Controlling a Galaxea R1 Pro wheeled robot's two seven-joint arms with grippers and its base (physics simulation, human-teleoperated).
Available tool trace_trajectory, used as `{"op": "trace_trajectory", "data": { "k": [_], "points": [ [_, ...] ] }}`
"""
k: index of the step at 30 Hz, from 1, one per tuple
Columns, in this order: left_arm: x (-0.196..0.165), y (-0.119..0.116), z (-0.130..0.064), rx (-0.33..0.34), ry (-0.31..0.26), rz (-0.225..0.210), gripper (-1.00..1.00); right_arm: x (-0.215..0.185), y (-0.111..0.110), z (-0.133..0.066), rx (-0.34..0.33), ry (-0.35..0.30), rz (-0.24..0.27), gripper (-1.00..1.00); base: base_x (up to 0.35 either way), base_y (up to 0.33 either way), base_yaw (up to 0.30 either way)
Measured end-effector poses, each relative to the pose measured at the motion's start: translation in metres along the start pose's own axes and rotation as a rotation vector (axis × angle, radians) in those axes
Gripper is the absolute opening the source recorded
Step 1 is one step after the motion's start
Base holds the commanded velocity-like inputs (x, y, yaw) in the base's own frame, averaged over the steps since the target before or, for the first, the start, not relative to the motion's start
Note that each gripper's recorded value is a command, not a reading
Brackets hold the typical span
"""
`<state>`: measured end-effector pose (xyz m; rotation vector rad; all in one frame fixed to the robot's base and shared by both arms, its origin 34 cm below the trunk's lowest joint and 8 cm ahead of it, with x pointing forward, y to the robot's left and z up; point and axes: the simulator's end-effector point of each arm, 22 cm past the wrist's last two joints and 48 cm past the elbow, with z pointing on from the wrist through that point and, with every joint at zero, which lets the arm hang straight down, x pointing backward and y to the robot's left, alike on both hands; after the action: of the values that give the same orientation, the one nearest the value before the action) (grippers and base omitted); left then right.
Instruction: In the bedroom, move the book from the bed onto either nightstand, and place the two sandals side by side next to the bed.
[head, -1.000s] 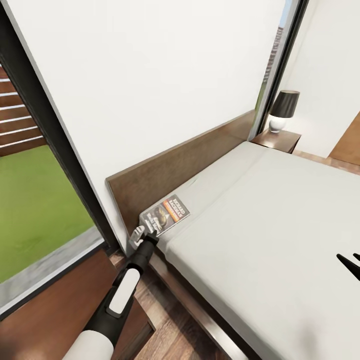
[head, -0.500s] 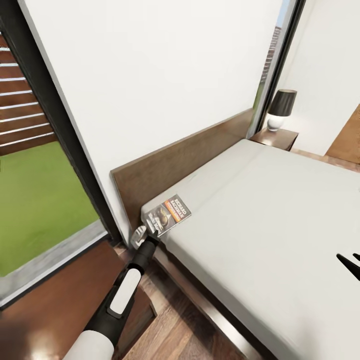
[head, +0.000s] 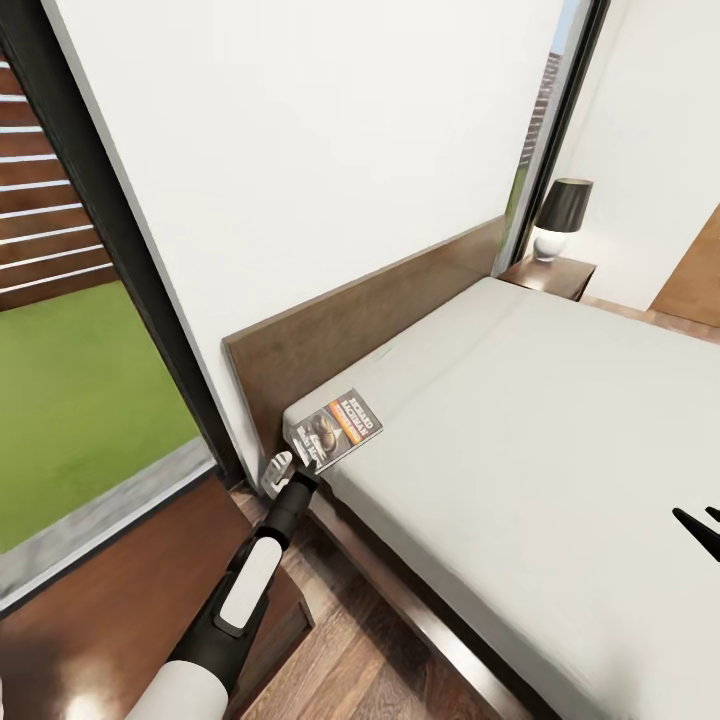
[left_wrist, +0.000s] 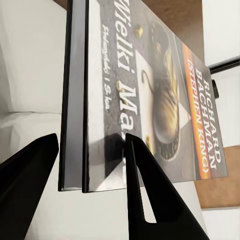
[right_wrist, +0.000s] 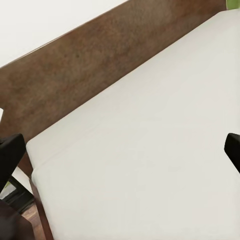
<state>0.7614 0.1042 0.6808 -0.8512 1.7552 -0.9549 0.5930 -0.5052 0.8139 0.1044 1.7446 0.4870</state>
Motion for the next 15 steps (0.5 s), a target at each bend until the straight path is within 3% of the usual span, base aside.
{"op": "trace_trajectory", "data": {
  "k": [15],
  "points": [
    [0.0001, 0.0000, 0.0000, 0.000, 0.000, 0.000, -1.00, 0.0001, 0.0000, 0.0000, 0.000, 0.000, 0.000, 1.00, 0.000, 0.000, 0.000]
  ]
}}
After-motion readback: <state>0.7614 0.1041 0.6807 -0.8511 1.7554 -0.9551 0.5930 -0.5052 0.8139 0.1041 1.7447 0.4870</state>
